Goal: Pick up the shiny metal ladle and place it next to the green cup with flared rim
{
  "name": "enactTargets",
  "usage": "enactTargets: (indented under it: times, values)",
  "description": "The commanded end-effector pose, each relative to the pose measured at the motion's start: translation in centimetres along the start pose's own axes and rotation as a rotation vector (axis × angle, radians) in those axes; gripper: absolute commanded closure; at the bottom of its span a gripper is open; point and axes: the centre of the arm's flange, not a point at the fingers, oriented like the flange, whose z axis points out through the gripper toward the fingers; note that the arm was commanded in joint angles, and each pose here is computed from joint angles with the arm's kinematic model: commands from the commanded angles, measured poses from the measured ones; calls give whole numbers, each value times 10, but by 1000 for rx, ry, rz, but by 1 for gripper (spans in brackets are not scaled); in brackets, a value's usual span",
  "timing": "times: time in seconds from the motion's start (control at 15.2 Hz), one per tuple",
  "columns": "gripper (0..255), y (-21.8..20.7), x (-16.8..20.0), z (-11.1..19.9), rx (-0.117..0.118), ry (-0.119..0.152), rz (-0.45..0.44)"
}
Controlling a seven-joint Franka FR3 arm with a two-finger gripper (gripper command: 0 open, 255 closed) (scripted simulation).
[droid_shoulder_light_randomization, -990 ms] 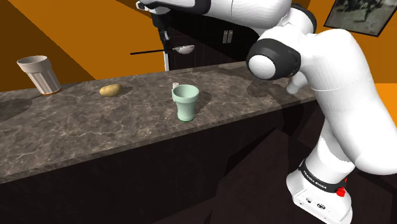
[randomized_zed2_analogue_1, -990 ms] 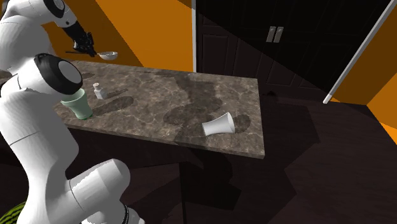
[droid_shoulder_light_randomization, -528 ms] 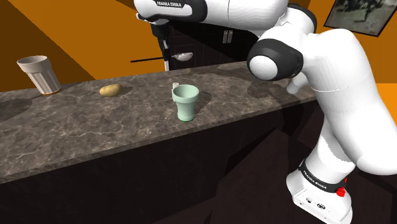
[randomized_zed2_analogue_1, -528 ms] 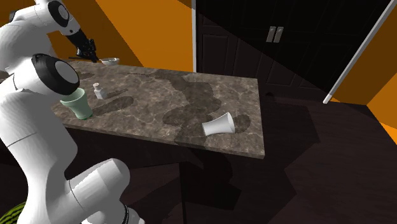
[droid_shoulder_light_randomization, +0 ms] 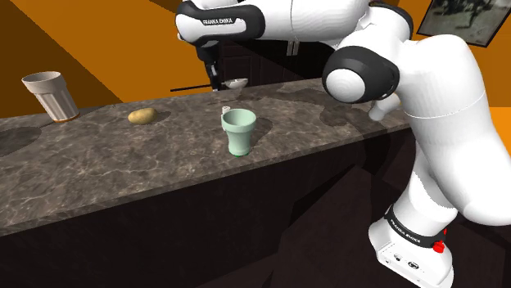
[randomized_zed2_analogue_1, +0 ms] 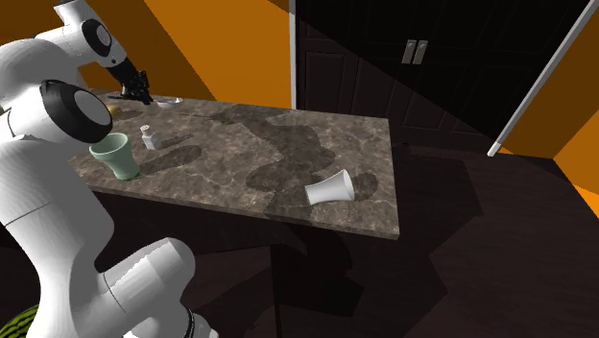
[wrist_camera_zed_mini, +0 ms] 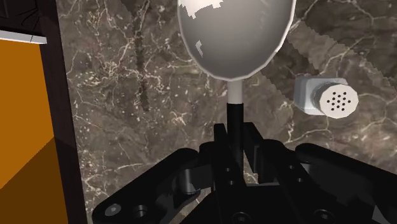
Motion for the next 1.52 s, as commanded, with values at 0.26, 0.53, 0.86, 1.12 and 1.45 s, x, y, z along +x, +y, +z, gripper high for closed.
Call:
enactTargets:
  times: [0.26, 0.53, 0.86, 1.12, 1.45]
  values:
    - [255, -7, 4, 31, -1, 0, 0]
    - [255, -11, 6, 51, -1, 0, 0]
    - [255, -17, 9, 77, -1, 0, 0]
    - [255, -21, 12, 98, -1, 0, 0]
    - [255, -26, 14, 118, -1, 0, 0]
